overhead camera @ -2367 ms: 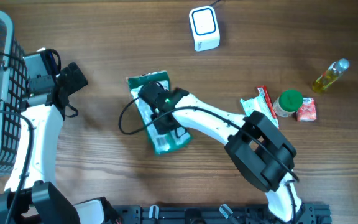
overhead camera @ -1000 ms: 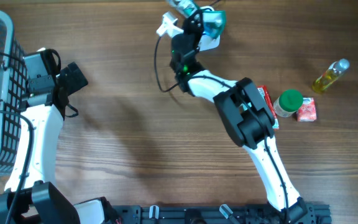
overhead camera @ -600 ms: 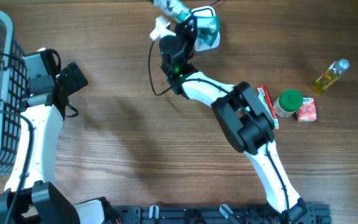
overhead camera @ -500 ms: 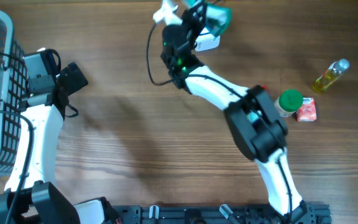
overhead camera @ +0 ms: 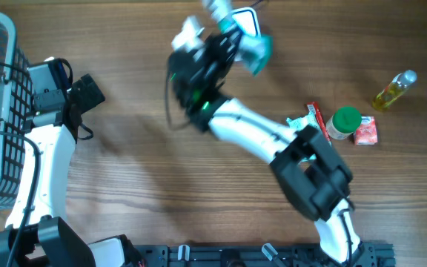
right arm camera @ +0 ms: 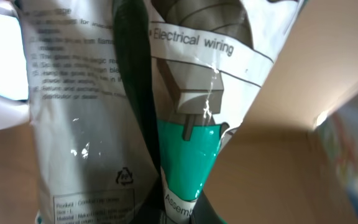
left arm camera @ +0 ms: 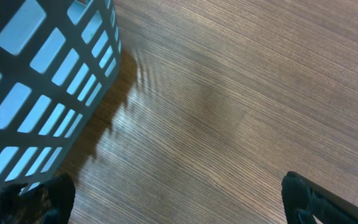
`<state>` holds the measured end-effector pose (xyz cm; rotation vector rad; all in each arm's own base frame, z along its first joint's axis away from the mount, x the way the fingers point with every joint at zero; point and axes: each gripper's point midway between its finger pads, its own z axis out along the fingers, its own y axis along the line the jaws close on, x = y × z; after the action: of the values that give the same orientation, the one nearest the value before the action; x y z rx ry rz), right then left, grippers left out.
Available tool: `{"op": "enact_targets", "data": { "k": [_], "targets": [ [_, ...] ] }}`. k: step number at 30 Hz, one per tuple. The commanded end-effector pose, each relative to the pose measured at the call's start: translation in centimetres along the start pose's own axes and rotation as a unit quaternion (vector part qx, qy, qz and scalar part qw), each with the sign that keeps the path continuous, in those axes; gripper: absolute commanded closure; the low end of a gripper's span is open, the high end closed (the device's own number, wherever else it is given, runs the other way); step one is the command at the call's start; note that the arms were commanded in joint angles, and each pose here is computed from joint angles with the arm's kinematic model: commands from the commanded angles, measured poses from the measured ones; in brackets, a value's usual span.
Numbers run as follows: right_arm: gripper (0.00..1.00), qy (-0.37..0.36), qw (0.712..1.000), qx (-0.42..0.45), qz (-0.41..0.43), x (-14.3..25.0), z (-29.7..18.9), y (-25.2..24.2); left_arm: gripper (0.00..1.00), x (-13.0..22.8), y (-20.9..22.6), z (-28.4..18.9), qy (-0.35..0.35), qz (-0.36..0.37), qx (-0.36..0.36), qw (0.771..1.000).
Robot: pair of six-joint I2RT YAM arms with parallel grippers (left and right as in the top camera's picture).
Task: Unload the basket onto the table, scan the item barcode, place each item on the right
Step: 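Lower the gloves pack onto the table below the scanner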
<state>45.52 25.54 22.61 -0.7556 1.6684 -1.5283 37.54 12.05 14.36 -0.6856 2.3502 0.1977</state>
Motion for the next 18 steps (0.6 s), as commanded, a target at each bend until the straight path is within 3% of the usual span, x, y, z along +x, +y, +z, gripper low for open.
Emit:
{"op": "enact_targets", "data": {
  "k": [1,5,8,10,12,15,18],
  "targets": [
    [0.96,-0.060,0.998,-0.017,0.009,-1.2,-5.1,2.1,0.00,-0.8,0.0,-0.5,-0.012,0.002,0.003,1.000],
    [0.96,-0.105,0.993,-0.050,-0.021,-0.3,-9.1,7.2,0.00,-0.8,0.0,-0.5,-0.012,0.002,0.003,1.000],
    [0.96,-0.141,0.978,-0.105,-0.115,0.9,-9.6,11.6,0.00,-0.8,0.0,-0.5,-0.012,0.002,0.003,1.000],
    [0.96,-0.147,0.969,-0.160,-0.119,1.7,-9.3,14.0,0.00,-0.8,0.0,-0.5,-0.012,0.002,0.003,1.000],
    [0.96,-0.137,0.963,-0.210,-0.096,2.8,-8.9,15.8,0.00,-0.8,0.0,-0.5,-0.012,0.002,0.003,1.000],
    [0.96,-0.095,0.927,-0.355,-0.077,6.3,-10.5,20.5,0.00,-0.8,0.0,-0.5,-0.012,0.002,0.003,1.000],
    [0.96,-0.019,0.922,-0.387,-0.030,9.3,-10.4,21.2,0.00,-0.8,0.0,-0.5,-0.012,0.002,0.003,1.000]
  ]
}}
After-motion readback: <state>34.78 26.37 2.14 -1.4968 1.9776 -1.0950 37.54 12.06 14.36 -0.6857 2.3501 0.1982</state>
